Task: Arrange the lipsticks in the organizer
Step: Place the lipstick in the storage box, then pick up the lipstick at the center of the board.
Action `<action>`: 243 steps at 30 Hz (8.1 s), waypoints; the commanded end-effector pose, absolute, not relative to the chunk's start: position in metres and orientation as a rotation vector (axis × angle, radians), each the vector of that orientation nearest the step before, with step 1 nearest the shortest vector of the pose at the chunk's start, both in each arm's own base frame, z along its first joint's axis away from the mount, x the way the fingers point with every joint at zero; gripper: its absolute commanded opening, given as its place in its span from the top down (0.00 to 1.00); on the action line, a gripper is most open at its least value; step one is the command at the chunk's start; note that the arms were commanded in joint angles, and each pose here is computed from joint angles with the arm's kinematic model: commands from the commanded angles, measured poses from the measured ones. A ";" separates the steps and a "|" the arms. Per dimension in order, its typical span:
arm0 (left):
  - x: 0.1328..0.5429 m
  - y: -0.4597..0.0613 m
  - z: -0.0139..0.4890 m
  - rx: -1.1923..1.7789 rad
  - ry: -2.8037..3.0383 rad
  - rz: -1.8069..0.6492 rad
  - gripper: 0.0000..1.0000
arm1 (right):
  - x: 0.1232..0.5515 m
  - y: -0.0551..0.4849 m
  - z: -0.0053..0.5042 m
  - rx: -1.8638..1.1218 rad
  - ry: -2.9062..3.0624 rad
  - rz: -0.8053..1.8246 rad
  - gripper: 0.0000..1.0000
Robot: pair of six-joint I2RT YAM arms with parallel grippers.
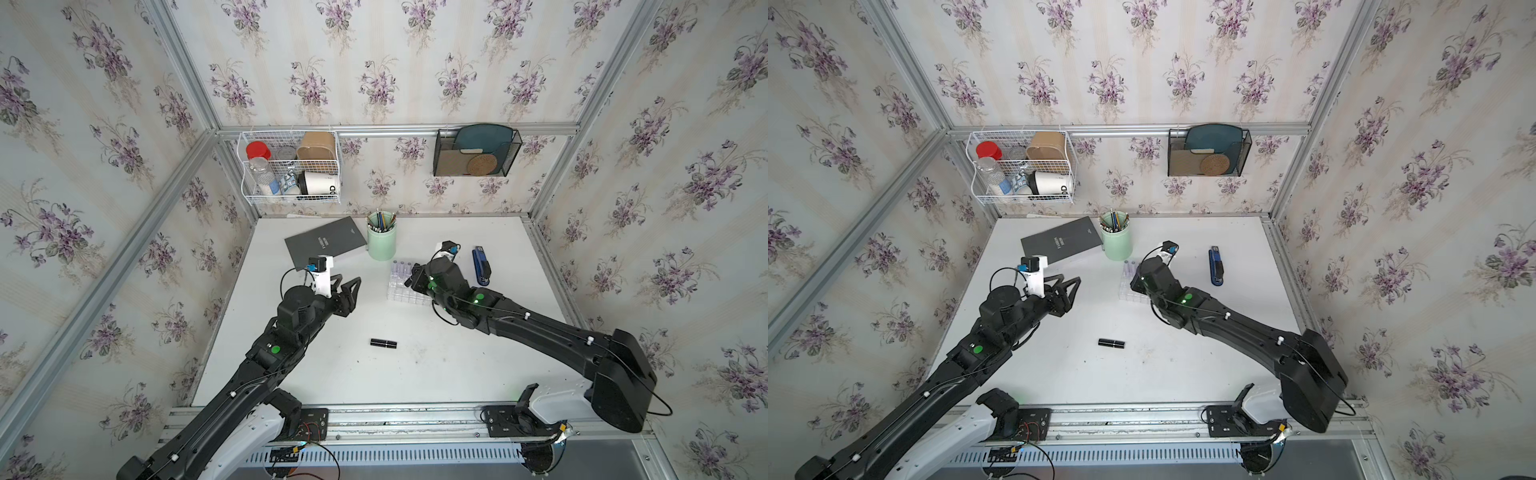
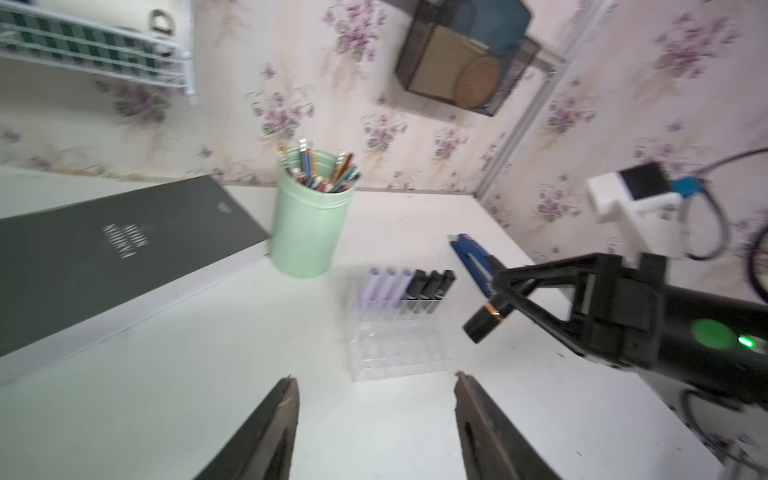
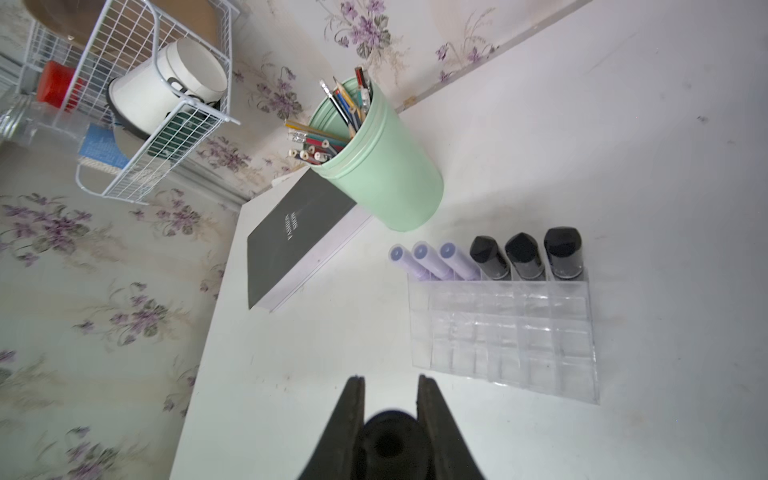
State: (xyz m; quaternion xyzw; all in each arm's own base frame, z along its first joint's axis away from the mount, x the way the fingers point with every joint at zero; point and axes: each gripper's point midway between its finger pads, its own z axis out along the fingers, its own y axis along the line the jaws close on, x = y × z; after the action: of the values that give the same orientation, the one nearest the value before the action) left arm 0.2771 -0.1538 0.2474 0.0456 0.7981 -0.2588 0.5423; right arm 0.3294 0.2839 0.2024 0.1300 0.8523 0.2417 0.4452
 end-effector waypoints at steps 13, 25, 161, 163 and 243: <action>0.284 -0.109 0.210 -0.101 2.002 -0.546 0.40 | 0.394 0.330 0.155 0.259 1.955 0.271 0.99; 0.287 -0.105 0.206 -0.126 2.009 -0.580 0.41 | 0.404 0.331 0.129 0.248 1.986 0.229 0.99; 0.212 -0.140 0.156 -0.235 2.380 -0.903 0.28 | 0.175 0.382 0.062 -1.167 2.618 0.639 0.86; 0.209 -0.150 0.160 -0.201 2.374 -0.982 0.28 | 0.172 0.377 0.073 -1.169 2.584 0.672 0.86; 0.206 -0.271 0.257 0.594 1.749 -1.626 1.00 | 0.226 0.346 0.281 -0.518 2.142 1.627 0.53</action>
State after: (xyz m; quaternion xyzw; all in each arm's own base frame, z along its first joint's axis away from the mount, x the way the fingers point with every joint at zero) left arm 0.2225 -0.2646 0.2202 0.2168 0.7321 -0.5305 0.3682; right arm 0.2377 0.3412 0.2701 -0.1568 0.7865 0.5569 0.2161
